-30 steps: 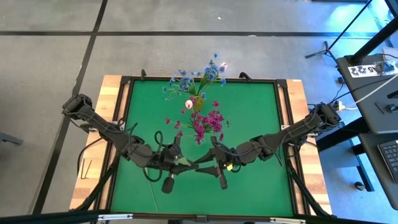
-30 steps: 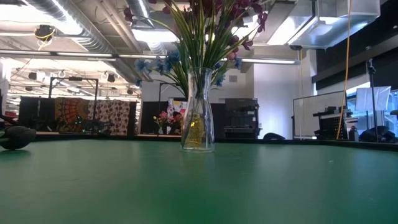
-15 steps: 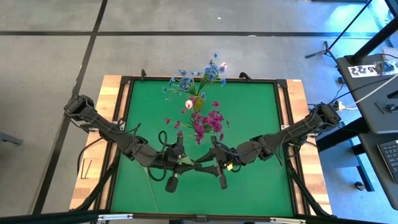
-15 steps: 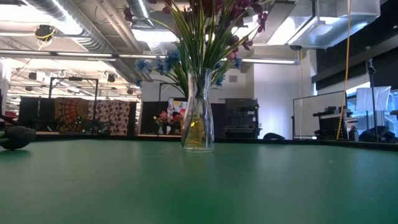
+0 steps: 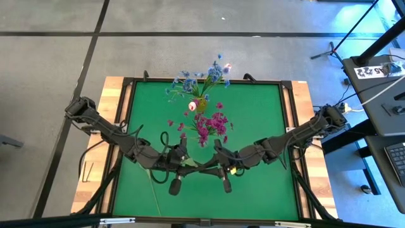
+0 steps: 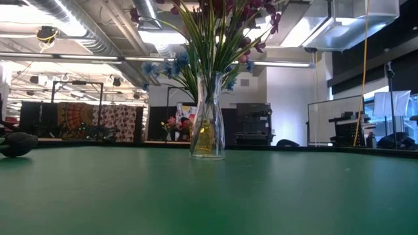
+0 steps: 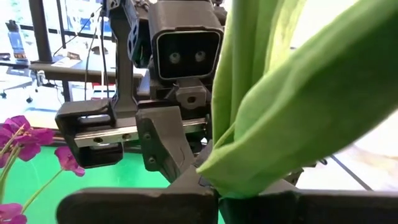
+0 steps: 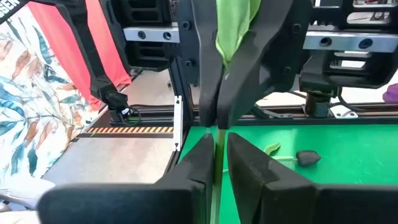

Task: Sort flowers into vase by color
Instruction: Put the right black flower into the transparent vase

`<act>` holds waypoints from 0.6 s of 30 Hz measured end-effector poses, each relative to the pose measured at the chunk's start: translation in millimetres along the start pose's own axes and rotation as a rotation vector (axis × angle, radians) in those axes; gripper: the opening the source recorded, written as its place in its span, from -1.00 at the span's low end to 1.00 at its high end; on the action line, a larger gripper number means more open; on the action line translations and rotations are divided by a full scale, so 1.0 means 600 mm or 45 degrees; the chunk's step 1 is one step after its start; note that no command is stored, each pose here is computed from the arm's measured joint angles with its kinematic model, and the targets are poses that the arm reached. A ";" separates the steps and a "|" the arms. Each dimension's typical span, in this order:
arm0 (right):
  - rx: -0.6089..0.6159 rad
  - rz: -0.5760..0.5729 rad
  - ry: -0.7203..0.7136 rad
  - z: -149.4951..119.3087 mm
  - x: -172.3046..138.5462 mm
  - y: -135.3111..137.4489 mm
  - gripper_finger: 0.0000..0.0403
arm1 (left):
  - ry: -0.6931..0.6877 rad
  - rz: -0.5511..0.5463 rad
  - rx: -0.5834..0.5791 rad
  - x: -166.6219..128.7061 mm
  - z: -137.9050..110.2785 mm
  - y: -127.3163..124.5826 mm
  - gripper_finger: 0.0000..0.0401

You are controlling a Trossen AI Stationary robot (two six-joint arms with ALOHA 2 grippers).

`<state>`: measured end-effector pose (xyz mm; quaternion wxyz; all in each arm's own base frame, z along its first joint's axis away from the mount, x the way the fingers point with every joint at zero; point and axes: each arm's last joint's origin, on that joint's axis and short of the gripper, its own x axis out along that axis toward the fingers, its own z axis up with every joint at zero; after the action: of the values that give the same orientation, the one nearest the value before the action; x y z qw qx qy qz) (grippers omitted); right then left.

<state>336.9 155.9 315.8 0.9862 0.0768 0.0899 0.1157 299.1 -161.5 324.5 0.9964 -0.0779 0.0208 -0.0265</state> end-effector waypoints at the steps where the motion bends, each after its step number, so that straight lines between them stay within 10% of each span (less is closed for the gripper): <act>1: 0.000 0.000 0.000 0.000 0.000 0.000 -0.78 | -0.003 -0.001 -0.002 0.000 0.000 0.000 -1.00; 8: -0.001 0.001 0.001 0.000 0.000 0.000 -0.96 | 0.002 0.000 0.002 0.000 0.000 0.000 -1.00; 18: 0.002 -0.002 -0.001 0.000 0.000 0.000 -0.65 | 0.063 -0.005 0.001 -0.003 -0.009 -0.004 -1.00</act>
<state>336.9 155.8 315.8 0.9863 0.0777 0.0897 0.1147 297.1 -164.3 319.5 0.9956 -0.0767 0.0452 -0.0303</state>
